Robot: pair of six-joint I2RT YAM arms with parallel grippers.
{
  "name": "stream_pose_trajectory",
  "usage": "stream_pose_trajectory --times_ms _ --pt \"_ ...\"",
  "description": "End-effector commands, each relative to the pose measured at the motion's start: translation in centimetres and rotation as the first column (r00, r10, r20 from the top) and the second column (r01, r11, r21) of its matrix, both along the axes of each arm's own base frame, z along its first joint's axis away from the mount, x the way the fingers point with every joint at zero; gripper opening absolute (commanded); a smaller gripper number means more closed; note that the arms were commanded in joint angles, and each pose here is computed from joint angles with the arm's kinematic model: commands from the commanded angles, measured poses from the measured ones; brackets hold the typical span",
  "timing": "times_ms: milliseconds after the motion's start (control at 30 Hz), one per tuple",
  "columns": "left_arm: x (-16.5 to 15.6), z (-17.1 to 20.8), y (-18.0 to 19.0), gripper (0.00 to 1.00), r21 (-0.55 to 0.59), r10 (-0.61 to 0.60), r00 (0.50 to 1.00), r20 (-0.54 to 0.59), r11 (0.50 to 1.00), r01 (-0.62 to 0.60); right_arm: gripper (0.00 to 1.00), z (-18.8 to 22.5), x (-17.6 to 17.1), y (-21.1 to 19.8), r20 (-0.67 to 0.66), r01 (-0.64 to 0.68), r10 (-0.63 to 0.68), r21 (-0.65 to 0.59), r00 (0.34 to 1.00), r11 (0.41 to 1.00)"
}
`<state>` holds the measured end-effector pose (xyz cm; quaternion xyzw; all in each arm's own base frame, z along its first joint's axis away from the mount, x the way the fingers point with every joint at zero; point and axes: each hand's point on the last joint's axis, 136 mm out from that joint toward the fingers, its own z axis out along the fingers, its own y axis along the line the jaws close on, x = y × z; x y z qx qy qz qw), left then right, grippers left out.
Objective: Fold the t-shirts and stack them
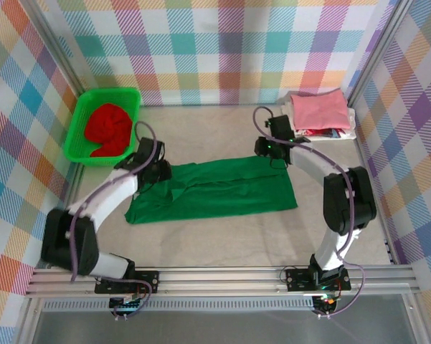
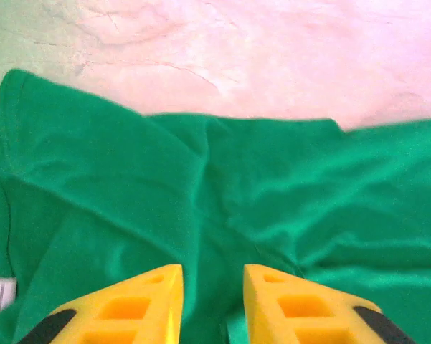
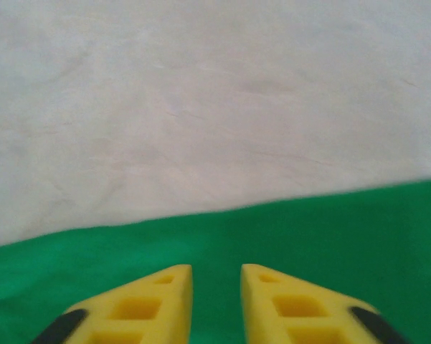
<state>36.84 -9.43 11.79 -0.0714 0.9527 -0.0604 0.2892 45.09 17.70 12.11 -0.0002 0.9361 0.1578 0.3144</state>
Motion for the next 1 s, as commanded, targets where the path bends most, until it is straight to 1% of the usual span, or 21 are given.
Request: stream_pose_trajectory --times_ms 0,33,67,100,133,200,333,400,500,600,700,800,867,967 --pt "1.3 -2.9 0.9 0.26 0.027 0.025 0.992 -0.124 0.999 -0.022 0.11 -2.1 -0.9 2.2 -0.109 -0.109 0.105 -0.03 0.988 0.994" --pt "1.8 -3.9 0.9 0.26 0.022 0.029 0.989 -0.148 0.999 -0.026 0.08 -2.6 -0.9 2.5 -0.127 -0.111 0.107 -0.025 0.986 0.994" --pt "2.1 -4.4 0.9 0.26 0.018 0.034 0.985 -0.167 0.999 -0.032 0.08 -2.9 -0.9 2.6 -0.136 -0.11 0.106 -0.022 0.985 0.994" --pt "2.2 -4.7 0.6 0.27 0.011 0.032 0.983 -0.183 0.999 -0.031 0.09 -3.1 -0.8 2.6 -0.14 -0.103 0.1 -0.016 0.985 0.995" --pt "2.3 -4.9 -0.1 0.28 -0.02 0.011 0.981 -0.193 1.0 -0.015 0.12 -3.4 -0.9 2.6 -0.144 -0.098 0.095 -0.015 0.985 0.995" --pt "2.1 -5.1 -1.5 0.28 -0.073 -0.03 0.981 -0.193 0.997 0.016 0.14 -3.9 -0.9 2.3 -0.159 -0.083 0.077 -0.027 0.984 0.996" --pt "-0.1 -6.1 -4.1 0.28 -0.074 -0.111 0.964 -0.241 0.993 0.096 0.15 -4.8 -1.0 1.9 -0.18 -0.071 0.062 -0.042 0.982 0.997" --pt "-1.2 -6.4 -5.4 0.27 -0.073 -0.153 0.957 -0.245 0.988 0.14 0.15 -5.2 -1.0 1.6 -0.187 -0.058 0.05 -0.038 0.981 0.998" --pt "-2.3 -6.6 -5.8 0.23 -0.061 -0.144 0.959 -0.244 0.989 0.133 0.15 -6.2 -0.8 0.9 -0.228 -0.013 0.014 0.005 0.974 1.0" --pt "-2.3 -6.2 -3.2 0.2 0.027 -0.041 0.976 -0.213 0.999 0.047 0.15 -7.2 -0.8 0.4 -0.258 0.02 -0.013 0.024 0.966 1.0" --pt "-1.8 -5.7 -0.6 0.24 0.042 0.039 0.981 -0.191 0.999 -0.032 0.15 -8.0 -1.0 0.1 -0.282 0.039 -0.032 0.019 0.959 0.999" --pt "-0.7 -6.2 2.4 0.24 0.051 0.119 0.971 -0.209 0.993 -0.111 0.15 -9.0 -1.1 -0.9 -0.328 0.095 -0.076 0.043 0.942 0.995" --pt "-0.1 -6.6 4.0 0.24 0.076 0.154 0.964 -0.217 0.987 -0.14 0.15 -9.5 -1.1 -1.7 -0.349 0.137 -0.109 0.056 0.931 0.989" --pt "0.7 -7.0 5.6 0.23 0.069 0.185 0.953 -0.24 0.982 -0.174 0.15 -10.2 -1.4 -3.2 -0.376 0.184 -0.152 0.051 0.914 0.982"
